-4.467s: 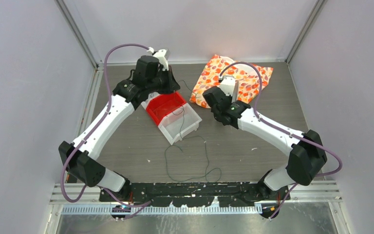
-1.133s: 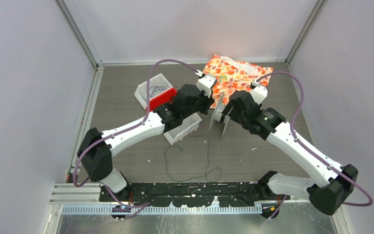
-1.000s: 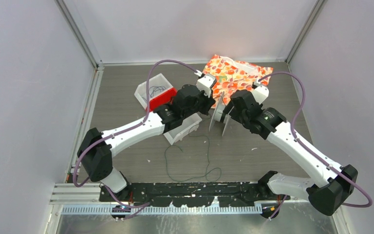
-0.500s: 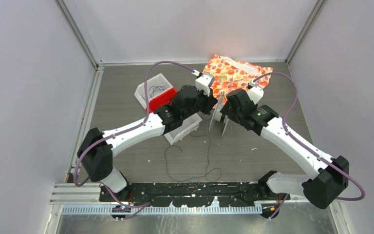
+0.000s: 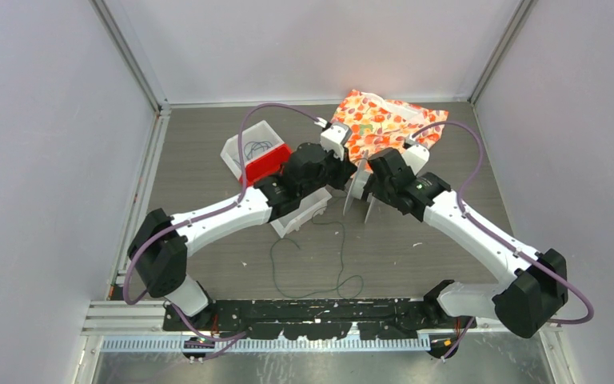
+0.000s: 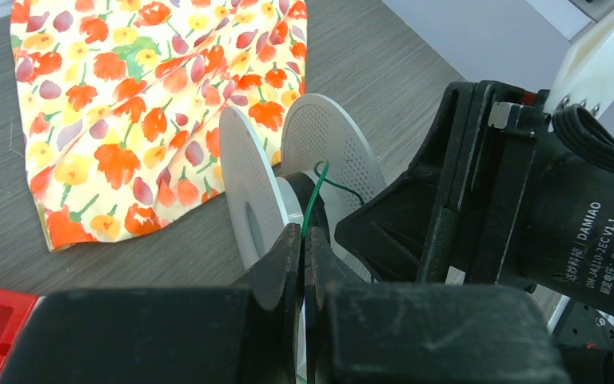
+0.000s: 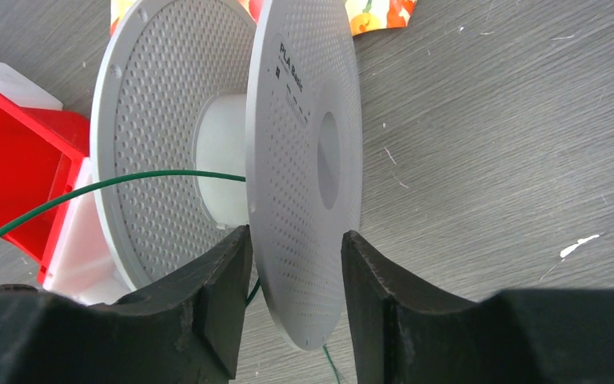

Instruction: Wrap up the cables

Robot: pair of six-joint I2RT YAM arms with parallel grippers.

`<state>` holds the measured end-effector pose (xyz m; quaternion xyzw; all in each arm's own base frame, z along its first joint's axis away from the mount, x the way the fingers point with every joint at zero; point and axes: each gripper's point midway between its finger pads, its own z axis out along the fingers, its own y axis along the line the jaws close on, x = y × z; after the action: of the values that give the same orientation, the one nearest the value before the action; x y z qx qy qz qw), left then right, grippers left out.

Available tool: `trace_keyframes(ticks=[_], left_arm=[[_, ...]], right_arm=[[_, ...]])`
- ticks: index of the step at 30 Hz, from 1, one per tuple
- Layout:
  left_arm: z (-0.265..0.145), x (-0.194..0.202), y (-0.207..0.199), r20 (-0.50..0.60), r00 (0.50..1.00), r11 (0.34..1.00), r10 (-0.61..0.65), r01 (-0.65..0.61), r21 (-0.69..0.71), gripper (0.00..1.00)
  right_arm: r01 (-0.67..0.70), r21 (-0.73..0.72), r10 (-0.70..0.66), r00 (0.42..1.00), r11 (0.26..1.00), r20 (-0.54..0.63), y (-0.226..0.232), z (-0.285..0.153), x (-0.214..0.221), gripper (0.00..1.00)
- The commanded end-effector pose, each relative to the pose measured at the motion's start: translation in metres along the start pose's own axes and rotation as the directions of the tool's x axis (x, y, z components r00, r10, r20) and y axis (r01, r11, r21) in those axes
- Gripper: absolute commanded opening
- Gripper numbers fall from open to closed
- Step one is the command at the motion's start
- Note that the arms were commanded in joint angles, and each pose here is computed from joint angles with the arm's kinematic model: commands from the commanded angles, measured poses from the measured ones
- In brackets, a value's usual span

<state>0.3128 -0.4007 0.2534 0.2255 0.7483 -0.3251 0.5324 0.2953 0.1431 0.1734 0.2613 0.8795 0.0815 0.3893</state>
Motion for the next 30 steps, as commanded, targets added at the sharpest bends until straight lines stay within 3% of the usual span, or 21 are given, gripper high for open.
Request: trace_keyframes(ticks=[1, 18, 25, 30], left_arm=[[0.001, -0.016, -0.007, 0.070, 0.997, 0.999, -0.020, 0.018, 0.027, 0.00], [0.000, -0.004, -0.008, 0.049, 0.996, 0.997, -0.070, 0.068, 0.036, 0.01], [0.002, -0.006, -0.008, 0.053, 0.996, 0.997, -0.070, 0.068, 0.035, 0.01], [0.004, -0.006, -0.009, 0.050, 0.996, 0.997, -0.072, 0.070, 0.037, 0.00]], right_arm=[[0.003, 0.007, -0.004, 0.999, 1.000, 0.044, 0.004, 0.002, -0.011, 0.47], [0.199, 0.089, -0.204, 0.978, 0.976, 0.040, -0.006, -0.009, -0.023, 0.27], [0.215, 0.081, -0.217, 0.976, 0.973, 0.018, -0.006, -0.009, -0.019, 0.25], [0.220, 0.079, -0.220, 0.975, 0.972, -0.005, -0.008, -0.005, -0.011, 0.32]])
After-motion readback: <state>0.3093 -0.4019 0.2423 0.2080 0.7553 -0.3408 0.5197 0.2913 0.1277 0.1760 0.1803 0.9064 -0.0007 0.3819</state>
